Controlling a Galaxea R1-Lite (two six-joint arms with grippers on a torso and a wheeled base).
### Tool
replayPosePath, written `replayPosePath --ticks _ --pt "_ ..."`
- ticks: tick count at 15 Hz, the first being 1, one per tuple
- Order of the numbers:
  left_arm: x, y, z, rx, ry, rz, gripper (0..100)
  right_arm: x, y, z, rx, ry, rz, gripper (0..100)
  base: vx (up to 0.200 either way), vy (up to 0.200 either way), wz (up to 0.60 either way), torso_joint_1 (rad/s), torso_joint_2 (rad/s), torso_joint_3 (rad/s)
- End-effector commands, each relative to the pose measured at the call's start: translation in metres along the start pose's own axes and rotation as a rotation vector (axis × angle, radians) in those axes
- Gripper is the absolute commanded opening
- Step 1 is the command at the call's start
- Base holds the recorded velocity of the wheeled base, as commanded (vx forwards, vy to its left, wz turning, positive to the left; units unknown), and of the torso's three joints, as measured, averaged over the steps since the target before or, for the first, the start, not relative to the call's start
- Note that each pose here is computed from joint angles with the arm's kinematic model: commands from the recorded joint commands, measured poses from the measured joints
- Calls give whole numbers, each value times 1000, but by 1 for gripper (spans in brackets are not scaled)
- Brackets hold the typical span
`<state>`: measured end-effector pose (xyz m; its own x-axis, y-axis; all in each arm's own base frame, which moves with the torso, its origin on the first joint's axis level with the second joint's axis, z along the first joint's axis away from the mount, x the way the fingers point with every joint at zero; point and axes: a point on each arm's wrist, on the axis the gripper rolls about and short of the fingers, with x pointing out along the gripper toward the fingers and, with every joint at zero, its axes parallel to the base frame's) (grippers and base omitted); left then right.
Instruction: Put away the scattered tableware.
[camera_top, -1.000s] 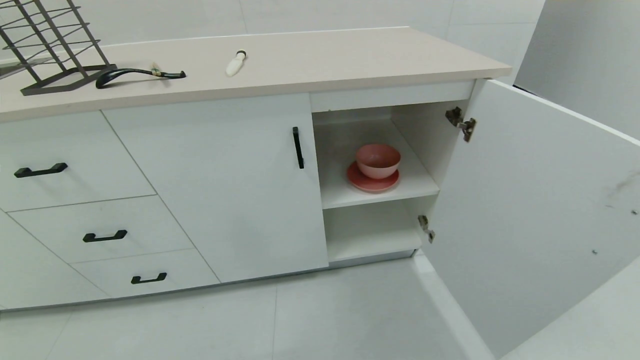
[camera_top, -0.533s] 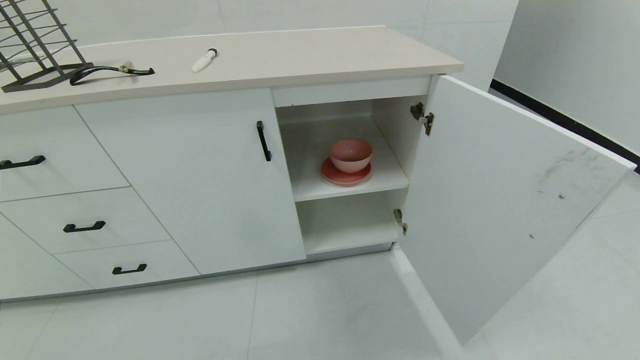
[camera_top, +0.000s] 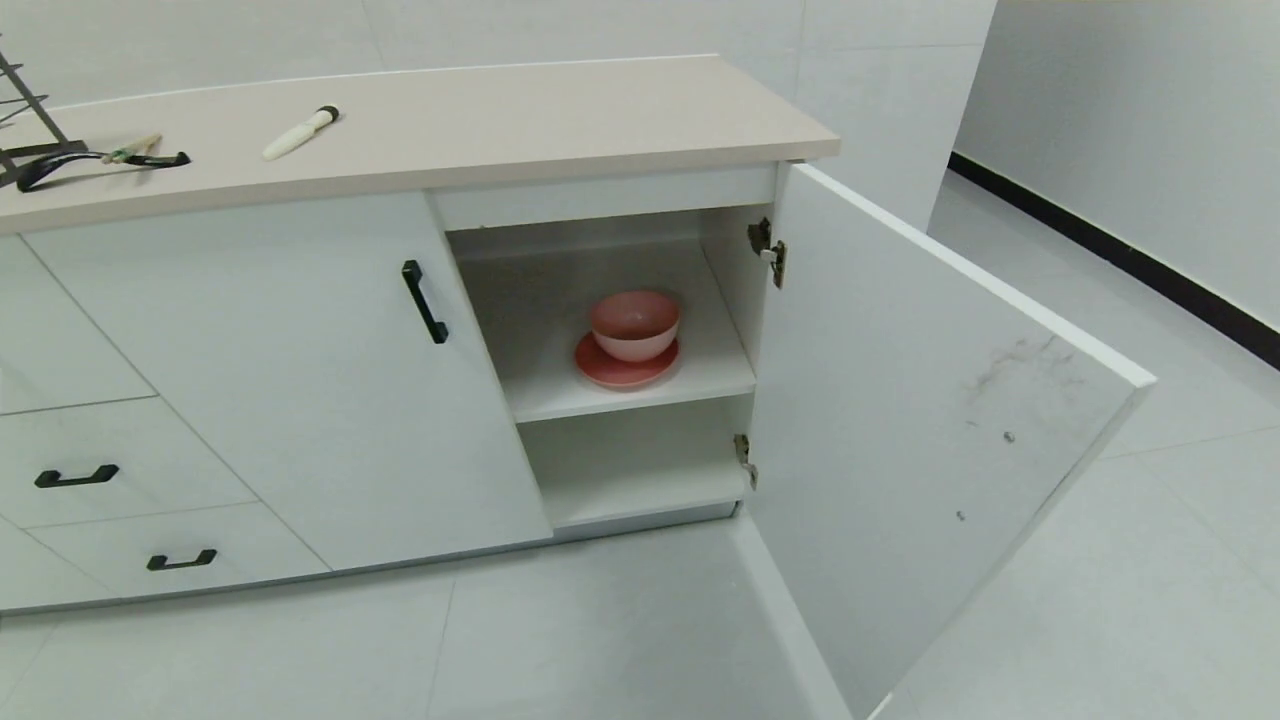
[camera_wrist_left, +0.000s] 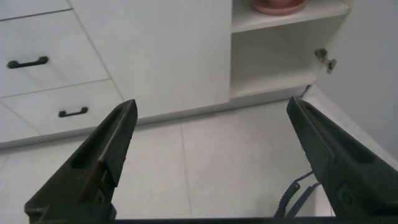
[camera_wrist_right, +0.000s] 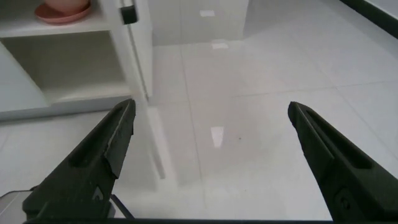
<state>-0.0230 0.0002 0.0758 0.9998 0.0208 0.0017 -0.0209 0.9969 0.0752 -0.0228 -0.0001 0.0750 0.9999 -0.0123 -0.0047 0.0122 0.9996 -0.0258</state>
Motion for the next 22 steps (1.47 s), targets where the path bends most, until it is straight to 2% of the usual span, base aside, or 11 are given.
replayPosePath --ticks 1,3,4,11,12,14,15,16,19,20,22 --pt "0 0 0 0 2 0 100 0 0 0 0 1 0 100 -200 0 0 7 7 -2" --pt "0 0 0 -3 2 0 100 0 0 0 0 1 0 100 -100 0 0 4 4 1" --pt "0 0 0 -3 3 0 100 0 0 0 1 1 0 0 0 0 0 0 0 0" --pt "0 0 0 -3 3 2 100 0 0 0 4 1 3 0 -86 0 0 0 0 2" --pt "0 0 0 -3 3 2 100 0 0 3 6 -23 6 0 0 0 0 0 0 0" --pt "0 0 0 -5 3 2 100 -1 0 17 0 -164 3 0 0 0 0 0 0 0" --pt "0 0 0 -5 3 2 100 -1 1 23 -37 -210 60 0 0 0 0 0 0 0" --pt "0 0 0 -5 3 2 100 1 2 26 -41 -192 104 0 0 0 0 0 0 0" --pt "0 0 0 -5 3 2 100 26 2 69 -33 -74 230 0 0 0 0 0 0 0" --pt "0 0 0 -5 3 2 100 40 4 85 -31 -76 267 0 0 0 0 0 0 0" --pt "0 0 0 -2 3 2 100 80 10 116 -36 -169 313 0 0 0 0 0 0 0"
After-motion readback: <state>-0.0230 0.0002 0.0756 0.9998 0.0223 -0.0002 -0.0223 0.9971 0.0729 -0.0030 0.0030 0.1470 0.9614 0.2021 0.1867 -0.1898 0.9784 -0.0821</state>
